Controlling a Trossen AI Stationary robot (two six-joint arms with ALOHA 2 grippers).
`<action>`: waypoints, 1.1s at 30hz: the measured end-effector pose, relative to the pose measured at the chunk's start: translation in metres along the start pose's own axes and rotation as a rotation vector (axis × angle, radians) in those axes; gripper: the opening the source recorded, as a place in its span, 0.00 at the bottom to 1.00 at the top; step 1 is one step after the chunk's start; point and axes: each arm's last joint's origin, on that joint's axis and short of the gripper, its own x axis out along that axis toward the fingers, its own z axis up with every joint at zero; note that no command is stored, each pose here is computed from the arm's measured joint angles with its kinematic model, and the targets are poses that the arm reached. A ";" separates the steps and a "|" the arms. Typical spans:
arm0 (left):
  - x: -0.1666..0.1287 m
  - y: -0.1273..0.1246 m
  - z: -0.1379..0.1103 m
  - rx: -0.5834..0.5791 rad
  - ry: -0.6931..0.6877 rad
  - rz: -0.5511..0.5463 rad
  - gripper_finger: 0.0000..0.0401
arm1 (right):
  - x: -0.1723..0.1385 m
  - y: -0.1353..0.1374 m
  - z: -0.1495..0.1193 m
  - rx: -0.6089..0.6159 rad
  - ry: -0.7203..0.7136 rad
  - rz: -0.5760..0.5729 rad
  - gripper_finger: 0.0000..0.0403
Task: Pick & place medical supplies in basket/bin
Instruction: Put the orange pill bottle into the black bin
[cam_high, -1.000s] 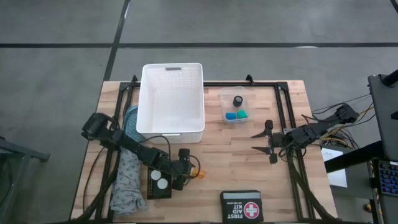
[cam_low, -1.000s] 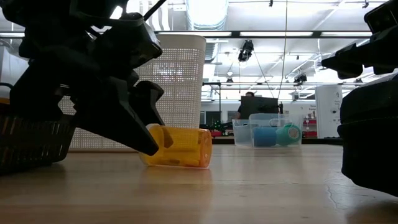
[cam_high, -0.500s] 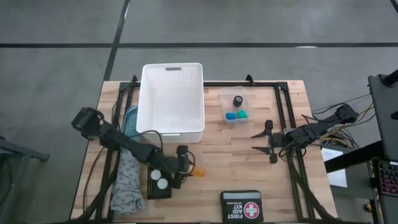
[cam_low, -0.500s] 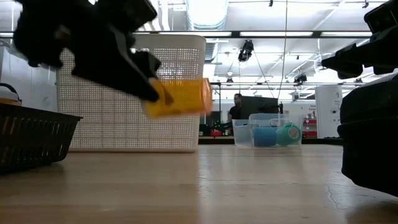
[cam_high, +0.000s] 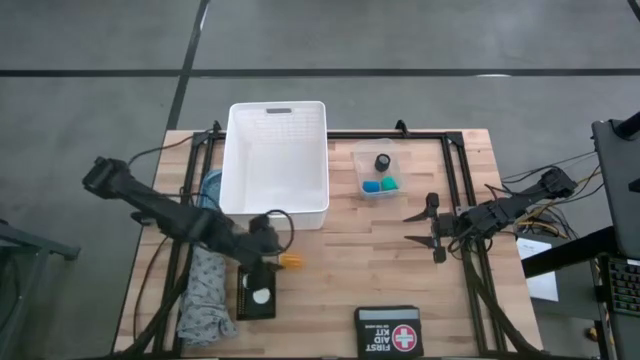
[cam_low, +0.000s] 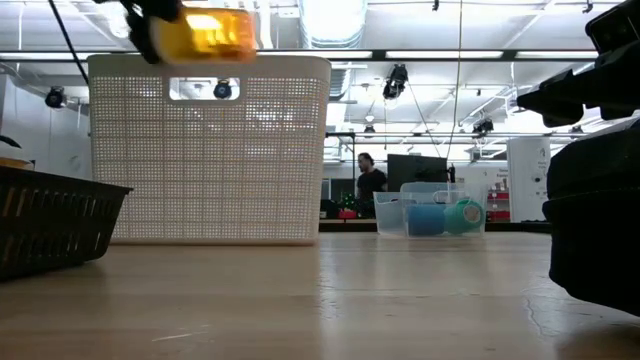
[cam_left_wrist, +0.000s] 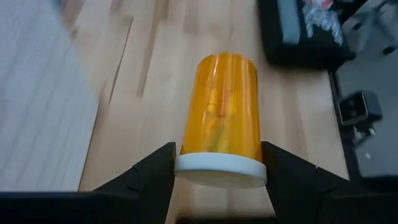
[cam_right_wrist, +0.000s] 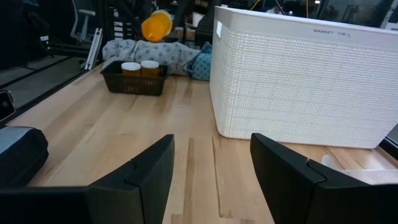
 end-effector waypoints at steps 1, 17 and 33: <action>-0.008 -0.002 0.002 -0.021 0.036 0.014 0.55 | 0.000 0.000 0.000 0.001 -0.001 0.000 0.51; -0.070 -0.049 -0.007 -0.455 0.374 -0.039 0.55 | 0.000 0.000 0.000 0.001 0.000 0.000 0.51; -0.036 -0.079 -0.029 -0.837 0.699 0.059 0.55 | 0.000 0.000 0.000 0.000 0.000 0.000 0.51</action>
